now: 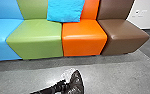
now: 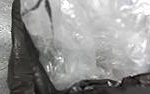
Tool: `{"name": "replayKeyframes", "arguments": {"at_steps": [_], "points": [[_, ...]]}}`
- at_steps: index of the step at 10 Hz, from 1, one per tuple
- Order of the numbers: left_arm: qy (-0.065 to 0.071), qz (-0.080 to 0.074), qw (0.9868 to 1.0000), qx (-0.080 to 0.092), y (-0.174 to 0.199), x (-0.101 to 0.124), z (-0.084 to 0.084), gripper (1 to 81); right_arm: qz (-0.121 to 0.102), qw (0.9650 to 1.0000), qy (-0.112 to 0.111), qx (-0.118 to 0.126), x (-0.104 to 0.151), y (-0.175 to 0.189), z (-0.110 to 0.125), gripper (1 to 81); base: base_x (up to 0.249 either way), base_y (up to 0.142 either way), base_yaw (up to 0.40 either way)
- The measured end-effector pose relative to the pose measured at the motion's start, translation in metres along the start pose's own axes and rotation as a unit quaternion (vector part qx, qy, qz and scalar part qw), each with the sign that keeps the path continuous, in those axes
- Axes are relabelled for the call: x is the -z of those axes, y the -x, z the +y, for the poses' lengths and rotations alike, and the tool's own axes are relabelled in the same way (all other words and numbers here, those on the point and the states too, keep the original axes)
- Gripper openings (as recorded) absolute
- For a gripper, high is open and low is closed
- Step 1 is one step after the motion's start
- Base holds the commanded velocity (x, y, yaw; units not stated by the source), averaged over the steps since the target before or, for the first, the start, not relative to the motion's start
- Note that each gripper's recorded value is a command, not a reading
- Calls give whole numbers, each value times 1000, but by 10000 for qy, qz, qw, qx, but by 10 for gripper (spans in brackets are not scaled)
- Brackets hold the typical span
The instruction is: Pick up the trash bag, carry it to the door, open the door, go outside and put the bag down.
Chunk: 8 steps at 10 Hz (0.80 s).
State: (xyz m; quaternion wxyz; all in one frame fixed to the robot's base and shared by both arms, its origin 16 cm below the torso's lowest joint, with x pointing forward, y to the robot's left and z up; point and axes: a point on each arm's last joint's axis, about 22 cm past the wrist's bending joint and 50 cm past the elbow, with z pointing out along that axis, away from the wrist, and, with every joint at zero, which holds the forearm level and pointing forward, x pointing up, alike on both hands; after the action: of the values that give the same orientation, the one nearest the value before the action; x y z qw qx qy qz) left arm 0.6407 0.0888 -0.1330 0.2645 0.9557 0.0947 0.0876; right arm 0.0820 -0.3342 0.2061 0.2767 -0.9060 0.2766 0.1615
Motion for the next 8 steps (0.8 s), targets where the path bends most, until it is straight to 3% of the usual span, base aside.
{"name": "replayKeyframes", "arguments": {"at_steps": [8], "points": [[-3, -4, 10000, 0, 1, 0, -1, 10, -7, 10000, -16, -3, -1, 1, -1, 811, 0, 0, 0]]}}
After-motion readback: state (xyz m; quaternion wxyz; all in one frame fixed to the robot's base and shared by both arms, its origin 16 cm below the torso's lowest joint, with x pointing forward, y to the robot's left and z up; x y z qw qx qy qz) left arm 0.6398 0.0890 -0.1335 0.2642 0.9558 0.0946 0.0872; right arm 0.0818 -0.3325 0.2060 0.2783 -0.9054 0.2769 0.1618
